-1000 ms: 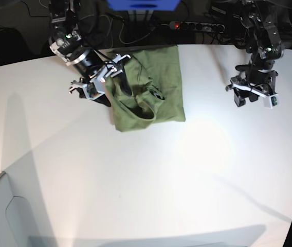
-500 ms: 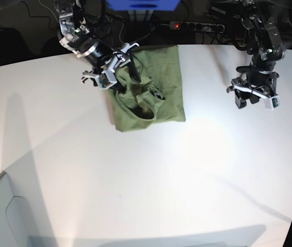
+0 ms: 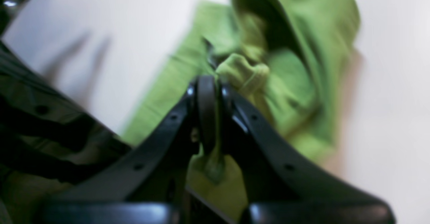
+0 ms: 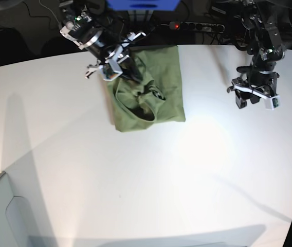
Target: Fold the T-shirt properly
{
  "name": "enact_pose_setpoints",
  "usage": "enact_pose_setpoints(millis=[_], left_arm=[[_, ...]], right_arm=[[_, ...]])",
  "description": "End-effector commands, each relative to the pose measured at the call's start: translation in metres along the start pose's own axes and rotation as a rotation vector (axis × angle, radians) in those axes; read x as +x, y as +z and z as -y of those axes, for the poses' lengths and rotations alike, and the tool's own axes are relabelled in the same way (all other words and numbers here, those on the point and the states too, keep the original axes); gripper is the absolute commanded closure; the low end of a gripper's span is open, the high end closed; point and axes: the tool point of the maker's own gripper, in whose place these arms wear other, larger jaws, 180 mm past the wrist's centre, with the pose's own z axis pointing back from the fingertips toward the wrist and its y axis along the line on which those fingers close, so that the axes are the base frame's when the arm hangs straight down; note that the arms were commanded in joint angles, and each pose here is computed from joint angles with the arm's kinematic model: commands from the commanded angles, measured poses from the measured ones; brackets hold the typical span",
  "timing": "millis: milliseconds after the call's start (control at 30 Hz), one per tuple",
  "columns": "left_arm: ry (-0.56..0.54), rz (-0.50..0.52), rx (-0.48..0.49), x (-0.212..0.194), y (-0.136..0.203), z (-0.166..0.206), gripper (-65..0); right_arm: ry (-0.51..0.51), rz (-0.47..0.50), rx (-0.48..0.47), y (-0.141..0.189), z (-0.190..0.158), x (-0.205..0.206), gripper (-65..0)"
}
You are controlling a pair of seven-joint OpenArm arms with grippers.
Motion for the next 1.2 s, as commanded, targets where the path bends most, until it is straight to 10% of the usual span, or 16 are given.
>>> enact_pose_setpoints(millis=[0,267,533,800,1167], left_arm=[[-0.011,0.043,-0.003,0.013,0.003,0.000,-29.0],[-0.011,0.038,-0.001,0.012,0.003,-0.001,-29.0],[-0.012,0.041,-0.001,0.012,0.003,0.000,-29.0],[-0.011,0.044,0.001,0.013,0.003,-0.001,-29.0],[0.061,0.185,0.184,0.057,0.028,-0.070,-29.1]], right_arm=[[0.000,0.041,0.027,0.003,-0.008,0.010,-0.2],[0.068,0.004,0.290,-0.003,-0.080,0.000,-0.2],[0.100,-0.081,0.353,-0.019,-0.087,-0.031,-0.9],[0.200,-0.087,0.485,-0.018,-0.111,-0.033,-24.7],[0.278,0.046,0.339,-0.014,-0.060,0.026,-31.8]])
